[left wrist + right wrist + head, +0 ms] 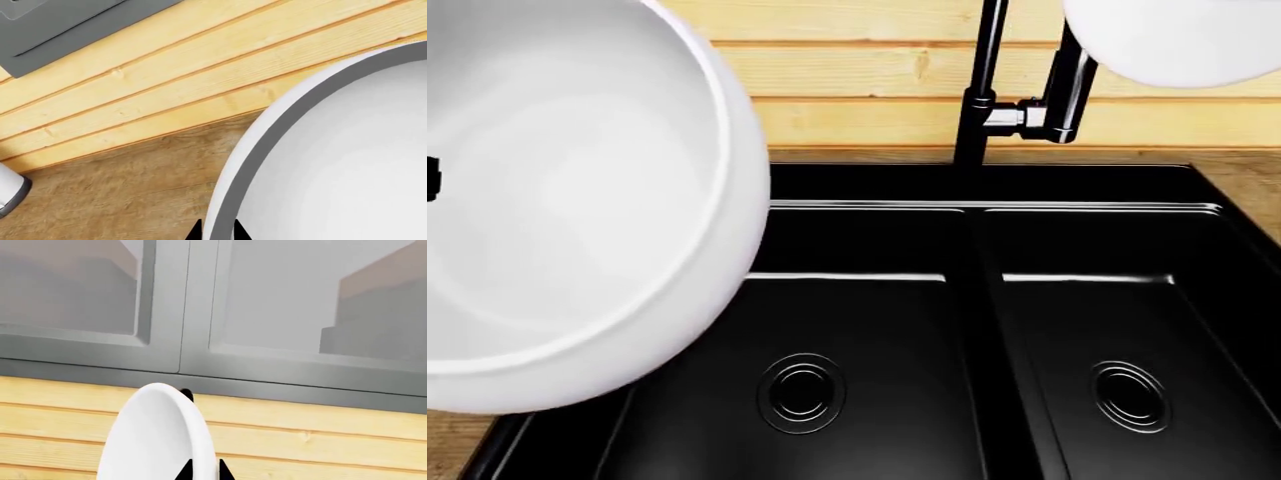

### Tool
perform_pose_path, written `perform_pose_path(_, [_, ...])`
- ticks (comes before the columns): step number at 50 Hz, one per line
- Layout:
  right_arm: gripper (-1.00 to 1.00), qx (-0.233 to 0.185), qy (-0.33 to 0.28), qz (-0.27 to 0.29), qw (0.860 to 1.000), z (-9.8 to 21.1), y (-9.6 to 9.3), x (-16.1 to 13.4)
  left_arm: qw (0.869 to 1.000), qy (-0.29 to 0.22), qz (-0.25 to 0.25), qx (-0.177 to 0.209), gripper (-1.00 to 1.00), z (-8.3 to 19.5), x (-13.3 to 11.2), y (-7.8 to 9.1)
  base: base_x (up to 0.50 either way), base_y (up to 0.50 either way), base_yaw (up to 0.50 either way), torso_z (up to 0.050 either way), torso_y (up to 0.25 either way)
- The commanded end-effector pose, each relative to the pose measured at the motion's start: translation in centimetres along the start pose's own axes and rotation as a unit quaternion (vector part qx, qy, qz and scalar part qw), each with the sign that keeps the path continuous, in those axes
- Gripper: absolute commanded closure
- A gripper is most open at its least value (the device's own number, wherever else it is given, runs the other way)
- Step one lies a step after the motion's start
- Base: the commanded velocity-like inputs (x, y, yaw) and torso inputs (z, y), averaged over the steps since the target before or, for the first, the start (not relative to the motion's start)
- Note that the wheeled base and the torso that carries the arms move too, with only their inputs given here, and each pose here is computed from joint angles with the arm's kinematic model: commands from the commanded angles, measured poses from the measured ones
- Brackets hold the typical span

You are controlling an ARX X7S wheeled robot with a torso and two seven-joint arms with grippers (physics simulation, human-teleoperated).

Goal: Stack the bowls in the sink.

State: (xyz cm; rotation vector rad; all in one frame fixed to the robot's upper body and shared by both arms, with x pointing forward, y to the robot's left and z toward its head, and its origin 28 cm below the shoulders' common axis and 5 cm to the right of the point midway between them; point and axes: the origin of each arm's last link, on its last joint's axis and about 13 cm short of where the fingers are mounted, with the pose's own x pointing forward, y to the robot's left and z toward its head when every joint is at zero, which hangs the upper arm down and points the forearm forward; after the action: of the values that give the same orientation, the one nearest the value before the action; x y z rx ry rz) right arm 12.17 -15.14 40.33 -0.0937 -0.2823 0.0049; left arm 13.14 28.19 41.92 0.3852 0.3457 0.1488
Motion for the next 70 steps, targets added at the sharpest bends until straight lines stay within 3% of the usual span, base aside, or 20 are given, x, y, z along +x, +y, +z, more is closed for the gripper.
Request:
perform_pose_path(1, [1.00, 0.002, -0.023, 0.010, 1.000, 0.4, -0.5, -0.8, 1.000, -0.003, -0.003, -0.002, 1.00, 0.2, -0.1, -0.5, 0.00, 0.00, 0.00, 0.000, 0.000])
perform_pose_path(23, [1.00, 0.005, -0.029, 0.016, 0.999, 0.1, -0.9, -1.5, 0.999, -0.018, -0.022, -0.031, 1.00, 0.3, 3.6, -2.6, 0.00, 0.00, 0.00, 0.000, 0.000])
perform_pose_path(42, [1.00, 0.000, -0.030, 0.022, 0.999, 0.1, -1.0, -1.7, 0.995, -0.017, -0.084, -0.043, 1.00, -0.5, 8.5, -5.5, 0.00, 0.00, 0.00, 0.000, 0.001])
perform_pose_path(70, [1.00, -0.001, -0.022, 0.022, 1.000, -0.5, -1.0, -1.6, 0.984, -0.007, -0.172, -0.055, 1.00, -0.6, 11.6, -9.4, 0.00, 0.00, 0.00, 0.000, 0.001])
